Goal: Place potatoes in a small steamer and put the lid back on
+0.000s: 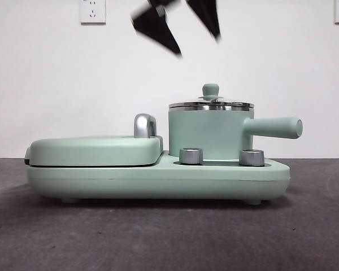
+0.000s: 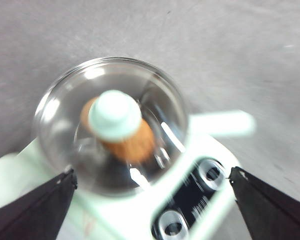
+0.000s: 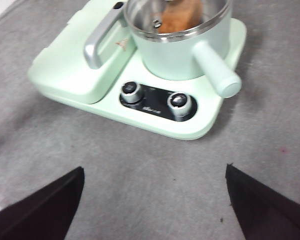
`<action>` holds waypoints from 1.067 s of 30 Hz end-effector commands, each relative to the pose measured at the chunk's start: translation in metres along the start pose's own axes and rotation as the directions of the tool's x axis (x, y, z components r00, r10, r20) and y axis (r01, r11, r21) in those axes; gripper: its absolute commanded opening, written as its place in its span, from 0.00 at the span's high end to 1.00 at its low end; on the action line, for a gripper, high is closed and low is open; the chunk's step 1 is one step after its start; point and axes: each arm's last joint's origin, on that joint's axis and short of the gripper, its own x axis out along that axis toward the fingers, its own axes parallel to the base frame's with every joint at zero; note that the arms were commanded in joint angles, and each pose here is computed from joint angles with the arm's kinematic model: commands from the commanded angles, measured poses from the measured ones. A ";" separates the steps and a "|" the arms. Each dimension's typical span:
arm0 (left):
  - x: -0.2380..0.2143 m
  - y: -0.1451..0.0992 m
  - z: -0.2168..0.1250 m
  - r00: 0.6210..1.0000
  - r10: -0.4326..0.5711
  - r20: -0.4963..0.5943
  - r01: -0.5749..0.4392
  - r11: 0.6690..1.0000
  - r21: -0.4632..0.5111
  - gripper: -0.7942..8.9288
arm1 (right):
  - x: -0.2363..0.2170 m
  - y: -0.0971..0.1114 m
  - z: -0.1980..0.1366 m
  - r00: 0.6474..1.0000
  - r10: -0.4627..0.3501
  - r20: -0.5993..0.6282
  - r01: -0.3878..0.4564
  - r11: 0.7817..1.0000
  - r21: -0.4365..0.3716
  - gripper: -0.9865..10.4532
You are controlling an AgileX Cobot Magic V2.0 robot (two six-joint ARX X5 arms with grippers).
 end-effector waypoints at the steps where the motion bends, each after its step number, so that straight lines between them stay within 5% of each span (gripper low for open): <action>1: -0.028 -0.001 0.001 1.000 0.005 0.008 -0.005 1.000 -0.014 0.40 | -0.001 0.002 0.002 0.999 0.045 0.000 -0.045 0.999 -0.003 0.53; 8: -0.117 -0.023 -0.048 1.000 0.013 0.013 -0.013 0.999 -0.042 0.40 | -0.001 0.006 0.001 0.982 0.185 -0.044 -0.186 0.982 -0.027 0.53; 14: -0.143 -0.037 -0.106 1.000 0.003 0.004 -0.003 0.996 -0.088 0.40 | -0.001 0.007 0.000 0.982 0.186 -0.044 -0.188 0.982 -0.026 0.53; 22: -0.165 -0.054 -0.187 0.983 0.028 0.184 0.021 0.965 -0.262 0.40 | -0.001 0.007 0.001 0.982 0.186 -0.045 -0.187 0.982 -0.030 0.53; 29: -0.171 -0.062 -0.234 0.957 0.039 0.286 0.048 0.956 -0.291 0.41 | -0.001 0.007 0.001 0.982 0.187 -0.038 -0.188 0.982 -0.032 0.53; 31: -0.174 -0.064 -0.240 0.956 0.040 0.290 0.048 0.956 -0.290 0.47 | -0.001 0.007 0.002 0.981 0.190 -0.031 -0.191 0.981 -0.033 0.53; 32: -0.175 -0.064 -0.241 0.955 0.040 0.293 0.048 0.956 -0.289 0.57 | -0.001 0.007 0.002 0.981 0.191 -0.026 -0.192 0.981 -0.035 0.53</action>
